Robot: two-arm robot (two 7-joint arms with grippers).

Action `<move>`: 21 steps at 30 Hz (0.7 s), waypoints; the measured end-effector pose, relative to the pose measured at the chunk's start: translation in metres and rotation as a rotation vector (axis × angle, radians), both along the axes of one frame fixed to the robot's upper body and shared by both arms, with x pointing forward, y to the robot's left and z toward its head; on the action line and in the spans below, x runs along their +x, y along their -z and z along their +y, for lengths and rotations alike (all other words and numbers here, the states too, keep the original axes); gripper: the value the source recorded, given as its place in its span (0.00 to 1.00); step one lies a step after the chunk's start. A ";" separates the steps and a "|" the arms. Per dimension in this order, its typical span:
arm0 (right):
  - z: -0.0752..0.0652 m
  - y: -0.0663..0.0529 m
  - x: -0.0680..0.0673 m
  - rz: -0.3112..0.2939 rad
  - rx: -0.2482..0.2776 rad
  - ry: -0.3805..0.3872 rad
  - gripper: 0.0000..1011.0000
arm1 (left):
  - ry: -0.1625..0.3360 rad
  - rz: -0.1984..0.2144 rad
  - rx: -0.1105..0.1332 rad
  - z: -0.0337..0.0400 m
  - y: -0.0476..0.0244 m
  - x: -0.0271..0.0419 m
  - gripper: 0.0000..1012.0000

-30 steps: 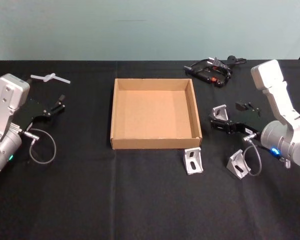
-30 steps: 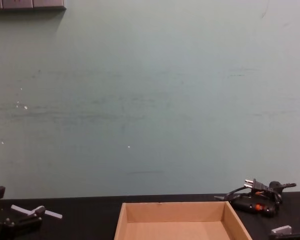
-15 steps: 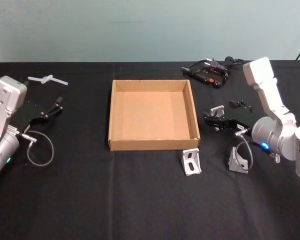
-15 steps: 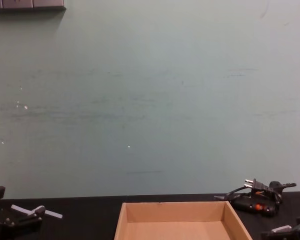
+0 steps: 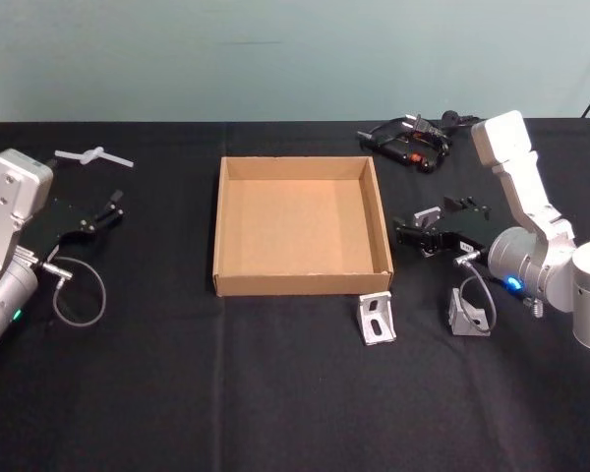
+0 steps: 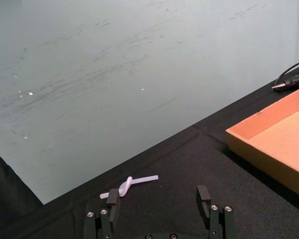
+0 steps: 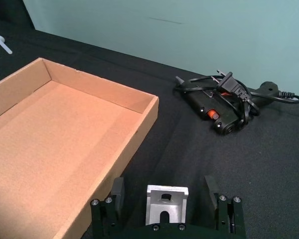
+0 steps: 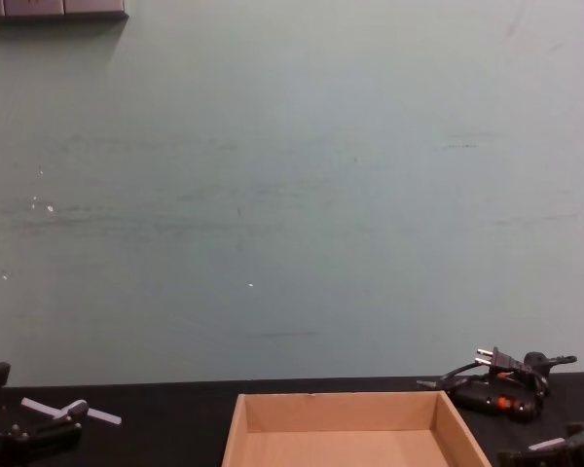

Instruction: Use one hand to pick up the angle iron from the table and place it into the box.

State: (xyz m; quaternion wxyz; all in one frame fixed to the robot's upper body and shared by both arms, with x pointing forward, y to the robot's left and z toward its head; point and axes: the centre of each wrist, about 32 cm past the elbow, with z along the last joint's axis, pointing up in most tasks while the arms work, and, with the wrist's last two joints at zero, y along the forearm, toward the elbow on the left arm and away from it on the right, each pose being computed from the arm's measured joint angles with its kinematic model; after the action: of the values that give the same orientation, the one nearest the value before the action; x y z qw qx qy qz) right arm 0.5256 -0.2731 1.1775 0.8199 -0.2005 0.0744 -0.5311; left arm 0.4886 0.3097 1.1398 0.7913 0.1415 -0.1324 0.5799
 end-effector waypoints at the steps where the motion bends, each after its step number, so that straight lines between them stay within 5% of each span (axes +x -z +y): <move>1: 0.000 0.000 0.000 0.000 0.000 0.000 0.99 | 0.000 0.000 0.000 0.0000 0.0000 0.0000 0.99; 10: 0.000 0.000 0.000 -0.001 -0.002 -0.001 0.91 | 0.000 0.000 0.000 0.0000 0.0000 0.0000 0.99; 21: 0.000 -0.001 0.000 -0.001 -0.003 -0.002 0.60 | 0.000 0.000 0.000 0.0000 0.0000 0.0000 0.99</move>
State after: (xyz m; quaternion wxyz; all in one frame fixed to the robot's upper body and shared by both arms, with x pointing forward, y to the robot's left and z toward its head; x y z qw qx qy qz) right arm 0.5254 -0.2731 1.1781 0.8201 -0.2014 0.0731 -0.5306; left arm 0.4886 0.3097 1.1398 0.7913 0.1415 -0.1324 0.5800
